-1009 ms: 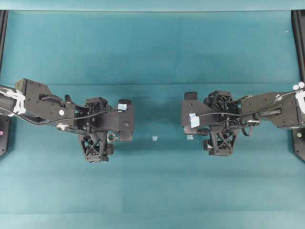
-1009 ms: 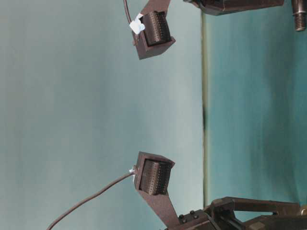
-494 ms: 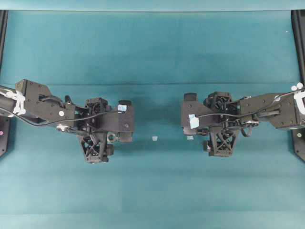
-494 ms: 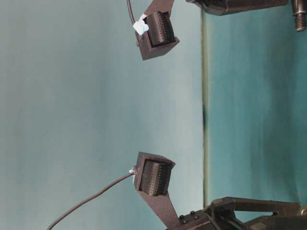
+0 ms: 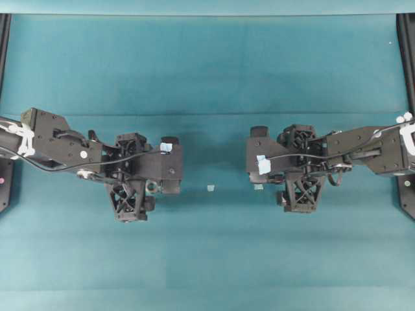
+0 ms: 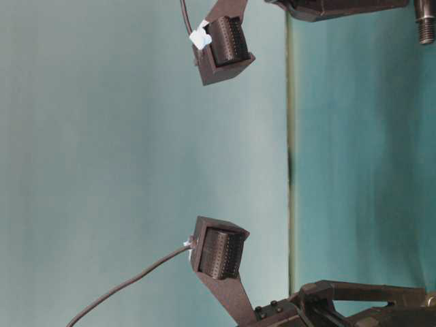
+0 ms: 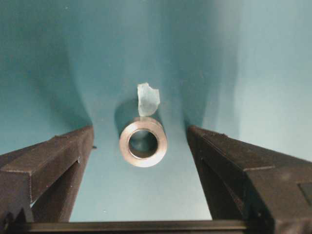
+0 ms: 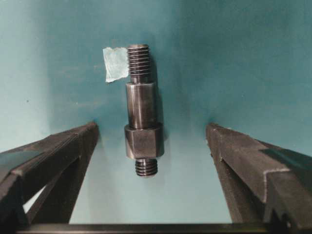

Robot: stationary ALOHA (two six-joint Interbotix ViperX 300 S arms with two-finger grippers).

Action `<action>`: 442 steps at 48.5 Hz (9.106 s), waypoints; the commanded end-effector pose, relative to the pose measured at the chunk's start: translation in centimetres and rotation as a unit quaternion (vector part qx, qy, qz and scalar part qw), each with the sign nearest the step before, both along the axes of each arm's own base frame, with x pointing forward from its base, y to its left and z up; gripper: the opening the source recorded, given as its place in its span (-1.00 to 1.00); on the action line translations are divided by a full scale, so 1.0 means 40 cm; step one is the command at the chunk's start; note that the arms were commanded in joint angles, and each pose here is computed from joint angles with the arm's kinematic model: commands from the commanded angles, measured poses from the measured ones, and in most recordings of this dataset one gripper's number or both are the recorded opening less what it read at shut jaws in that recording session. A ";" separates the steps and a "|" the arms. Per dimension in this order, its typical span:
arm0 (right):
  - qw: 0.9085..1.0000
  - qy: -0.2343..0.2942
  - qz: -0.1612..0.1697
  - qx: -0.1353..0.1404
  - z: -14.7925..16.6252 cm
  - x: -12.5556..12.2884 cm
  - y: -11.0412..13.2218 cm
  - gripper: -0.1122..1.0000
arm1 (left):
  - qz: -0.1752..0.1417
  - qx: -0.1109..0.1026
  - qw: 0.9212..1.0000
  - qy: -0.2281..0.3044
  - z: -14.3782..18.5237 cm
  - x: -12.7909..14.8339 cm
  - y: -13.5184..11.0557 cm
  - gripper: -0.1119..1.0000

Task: Insert the washer onto the shaft with both hands.
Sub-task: 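Lower and close left gripper on washer, right gripper on shaft, then lift washer and shaft, turning them to face each other, then bring the shaft's lower threaded end toward the washer hole, then push the shaft through the washer until it seats on the collar, then open left gripper and pull it back away from the shaft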

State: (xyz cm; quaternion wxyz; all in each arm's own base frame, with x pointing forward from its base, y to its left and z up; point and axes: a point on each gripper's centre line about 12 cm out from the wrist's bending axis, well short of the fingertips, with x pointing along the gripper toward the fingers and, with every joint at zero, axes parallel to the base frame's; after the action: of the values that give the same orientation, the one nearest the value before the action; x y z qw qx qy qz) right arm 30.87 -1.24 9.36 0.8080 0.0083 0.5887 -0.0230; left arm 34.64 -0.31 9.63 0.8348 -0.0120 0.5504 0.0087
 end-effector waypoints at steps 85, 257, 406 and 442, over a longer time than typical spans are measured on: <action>0.996 -0.083 -0.008 -0.001 0.044 0.026 -0.015 -0.80 | 0.006 -0.012 0.991 -0.130 0.081 0.020 -0.015 -0.18; 0.929 -0.368 0.001 0.041 0.128 0.085 0.072 -0.80 | 0.020 -0.053 0.910 -0.410 0.188 0.126 -0.030 -0.18; 0.924 -0.379 -0.002 0.044 0.137 0.095 0.073 -0.80 | 0.022 -0.058 0.922 -0.383 0.166 0.212 -0.042 0.92; 0.931 -0.361 0.004 0.046 0.125 0.073 0.084 -0.80 | 0.023 -0.051 0.939 -0.339 0.216 0.079 -0.034 0.87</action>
State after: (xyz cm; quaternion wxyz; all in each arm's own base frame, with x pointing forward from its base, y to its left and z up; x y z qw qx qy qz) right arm 33.62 1.84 13.45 0.9616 0.0456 0.2705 0.0091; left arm 38.43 -1.70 16.65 0.9656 -0.0688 0.2506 -0.0037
